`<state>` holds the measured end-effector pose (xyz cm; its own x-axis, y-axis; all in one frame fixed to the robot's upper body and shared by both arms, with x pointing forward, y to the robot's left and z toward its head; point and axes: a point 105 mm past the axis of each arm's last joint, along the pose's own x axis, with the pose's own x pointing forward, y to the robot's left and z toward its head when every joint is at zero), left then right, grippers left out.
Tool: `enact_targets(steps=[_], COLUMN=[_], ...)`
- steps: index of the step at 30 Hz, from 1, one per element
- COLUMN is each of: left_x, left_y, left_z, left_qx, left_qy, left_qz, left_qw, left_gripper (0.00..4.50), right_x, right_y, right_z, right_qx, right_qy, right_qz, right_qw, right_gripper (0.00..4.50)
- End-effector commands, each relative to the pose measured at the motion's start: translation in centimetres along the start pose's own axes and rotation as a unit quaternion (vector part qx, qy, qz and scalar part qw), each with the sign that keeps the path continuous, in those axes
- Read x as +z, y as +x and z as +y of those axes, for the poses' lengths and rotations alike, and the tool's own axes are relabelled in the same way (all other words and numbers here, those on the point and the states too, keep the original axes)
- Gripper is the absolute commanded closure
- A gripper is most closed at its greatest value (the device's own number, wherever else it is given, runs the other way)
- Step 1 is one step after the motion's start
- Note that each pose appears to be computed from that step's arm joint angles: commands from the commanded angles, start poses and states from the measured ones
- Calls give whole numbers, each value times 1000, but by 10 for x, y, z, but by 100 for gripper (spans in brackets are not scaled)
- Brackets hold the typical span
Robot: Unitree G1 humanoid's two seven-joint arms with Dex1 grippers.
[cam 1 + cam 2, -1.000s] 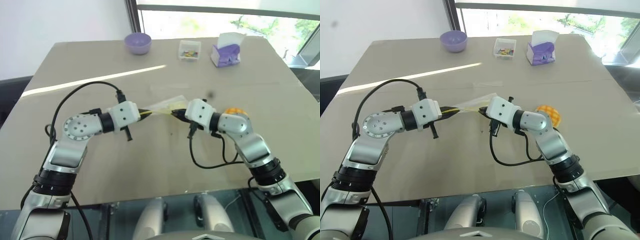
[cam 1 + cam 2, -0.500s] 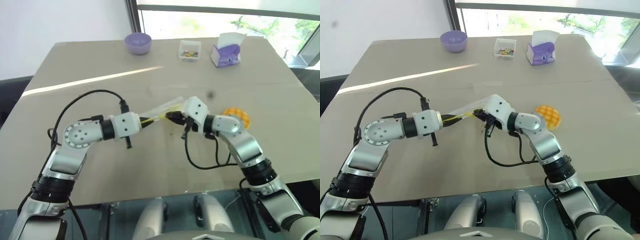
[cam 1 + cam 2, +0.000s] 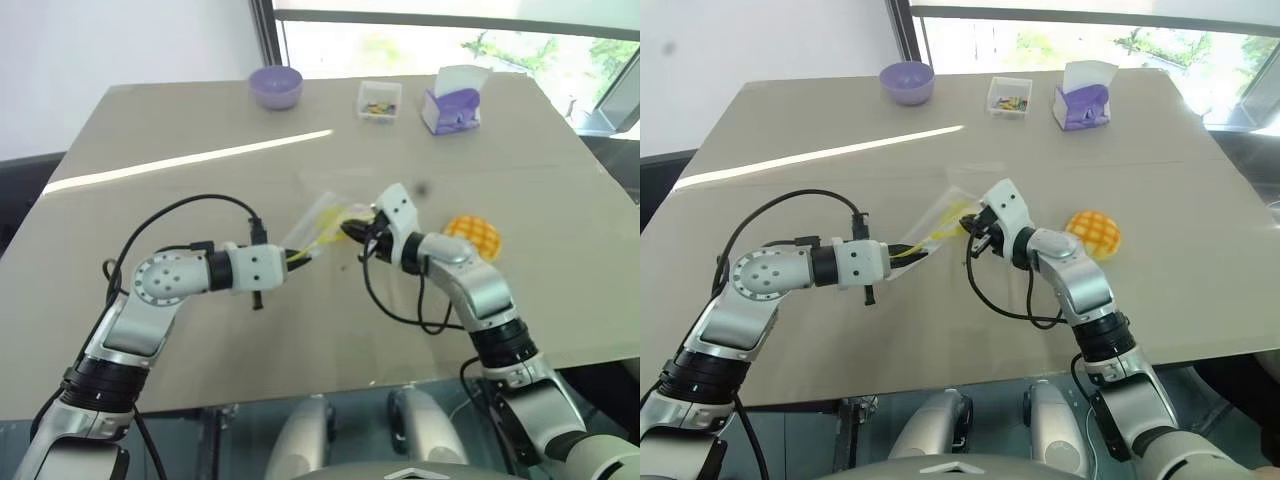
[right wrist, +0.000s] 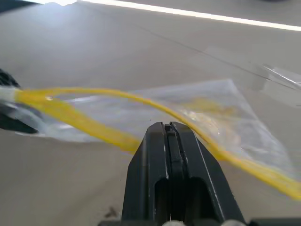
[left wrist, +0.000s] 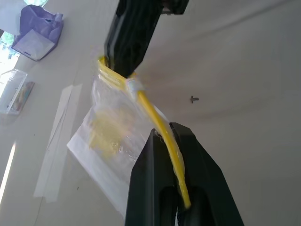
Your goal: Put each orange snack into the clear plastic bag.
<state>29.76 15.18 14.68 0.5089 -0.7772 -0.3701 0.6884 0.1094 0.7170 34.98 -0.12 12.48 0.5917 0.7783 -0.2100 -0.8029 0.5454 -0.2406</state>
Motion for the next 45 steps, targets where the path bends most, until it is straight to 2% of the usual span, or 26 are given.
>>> enact_targets(steps=[1,3,4,7,11,14,18,21,23,26,29,33,36,38,41,45], left_x=[9,9,10,12,12,12,11,12,12,9,6,4,1,-1,-5,-8], left_y=[-2,-3,-2,-1,-1,-1,0,0,-1,-4,-6,-8,-7,-5,-3,-1], left_z=[10,10,9,5,3,1,3,6,12,27,37,48,47,46,43,44], left_qx=[20,20,19,13,7,2,2,8,19,47,65,97,105,110,111,116], left_qy=[18,18,19,20,22,25,29,38,55,134,193,244,255,244,219,183], left_qz=[-11,-11,-12,-15,-14,-14,-13,-13,-10,-2,-2,-17,-26,-29,-27,-26], left_qw=[1000,1000,1000,1000,1000,1000,999,999,998,990,979,965,961,963,969,976], left_gripper=[450,450,450,450,450,450,450,450,450,450,450,450,450,450,450,450], right_x=[2,3,4,18,25,26,28,26,20,10,8,4,8,13,0,-15], right_y=[0,0,1,3,4,6,12,15,16,15,13,8,6,5,4,0], right_z=[1,-1,1,6,7,10,8,-5,-15,-32,-37,-40,-34,-29,-27,-22], right_qx=[-7,-10,-7,6,21,33,23,-40,-88,-146,-163,-168,-149,-128,-115,-85], right_qy=[-85,-108,-91,27,137,196,220,135,24,-106,-149,-155,-9,26,-78,-217], right_qz=[2,1,-9,-60,-92,-102,-111,-104,-87,-53,-49,-43,-79,-95,-48,-11], right_qw=[996,994,996,998,986,975,969,985,992,982,974,973,986,987,989,973], right_gripper=[441,441,441,441,441,441,441,441,441,441,441,441,441,441,441,441])
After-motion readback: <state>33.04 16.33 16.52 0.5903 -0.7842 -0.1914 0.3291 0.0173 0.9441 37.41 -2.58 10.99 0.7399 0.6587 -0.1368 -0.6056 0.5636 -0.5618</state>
